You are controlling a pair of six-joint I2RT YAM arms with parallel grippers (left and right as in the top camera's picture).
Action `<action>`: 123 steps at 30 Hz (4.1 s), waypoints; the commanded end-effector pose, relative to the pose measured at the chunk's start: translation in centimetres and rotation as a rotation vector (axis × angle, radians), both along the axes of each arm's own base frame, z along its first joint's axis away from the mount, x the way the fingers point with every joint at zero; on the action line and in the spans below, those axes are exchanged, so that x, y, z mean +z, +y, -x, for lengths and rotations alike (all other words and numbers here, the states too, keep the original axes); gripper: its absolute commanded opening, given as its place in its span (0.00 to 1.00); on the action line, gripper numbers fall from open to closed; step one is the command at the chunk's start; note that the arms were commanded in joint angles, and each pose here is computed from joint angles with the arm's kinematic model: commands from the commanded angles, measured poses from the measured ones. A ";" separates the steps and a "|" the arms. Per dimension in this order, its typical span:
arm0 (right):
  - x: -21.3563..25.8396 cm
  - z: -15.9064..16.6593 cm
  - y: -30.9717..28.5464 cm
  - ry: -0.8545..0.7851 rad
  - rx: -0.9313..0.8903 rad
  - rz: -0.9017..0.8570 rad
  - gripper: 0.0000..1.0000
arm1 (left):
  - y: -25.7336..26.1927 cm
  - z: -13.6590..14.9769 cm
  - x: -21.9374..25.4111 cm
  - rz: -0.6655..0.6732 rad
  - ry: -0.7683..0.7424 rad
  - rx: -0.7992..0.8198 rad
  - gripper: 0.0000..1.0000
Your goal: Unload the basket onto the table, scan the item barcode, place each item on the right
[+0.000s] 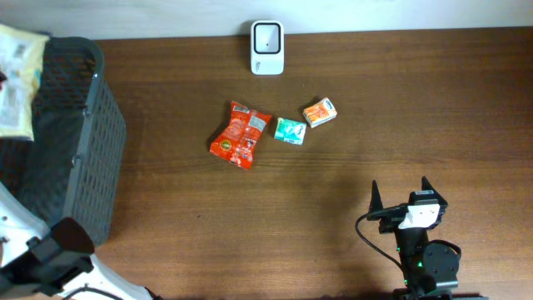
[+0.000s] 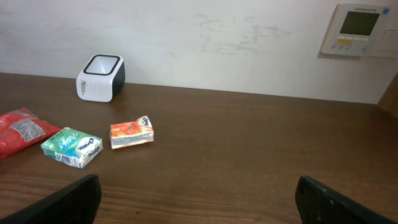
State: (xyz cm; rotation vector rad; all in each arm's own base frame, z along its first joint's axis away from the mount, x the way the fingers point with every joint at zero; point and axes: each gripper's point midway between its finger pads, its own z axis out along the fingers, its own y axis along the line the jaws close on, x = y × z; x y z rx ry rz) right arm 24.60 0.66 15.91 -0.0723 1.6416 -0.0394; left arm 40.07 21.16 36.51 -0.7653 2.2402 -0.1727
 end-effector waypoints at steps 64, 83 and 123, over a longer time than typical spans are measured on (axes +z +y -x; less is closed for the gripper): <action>-0.3 0.0 0.0 0.005 0.000 0.004 0.98 | -39.3 -3.2 -7.7 -0.175 0.261 -0.922 0.99; -0.3 0.0 0.0 0.005 0.000 0.004 0.98 | -44.1 -3.2 -21.2 -0.118 0.572 -0.983 0.99; 9.5 1.8 9.6 0.027 0.582 -0.142 0.98 | -43.7 -4.0 -23.4 -0.188 0.603 -0.960 0.99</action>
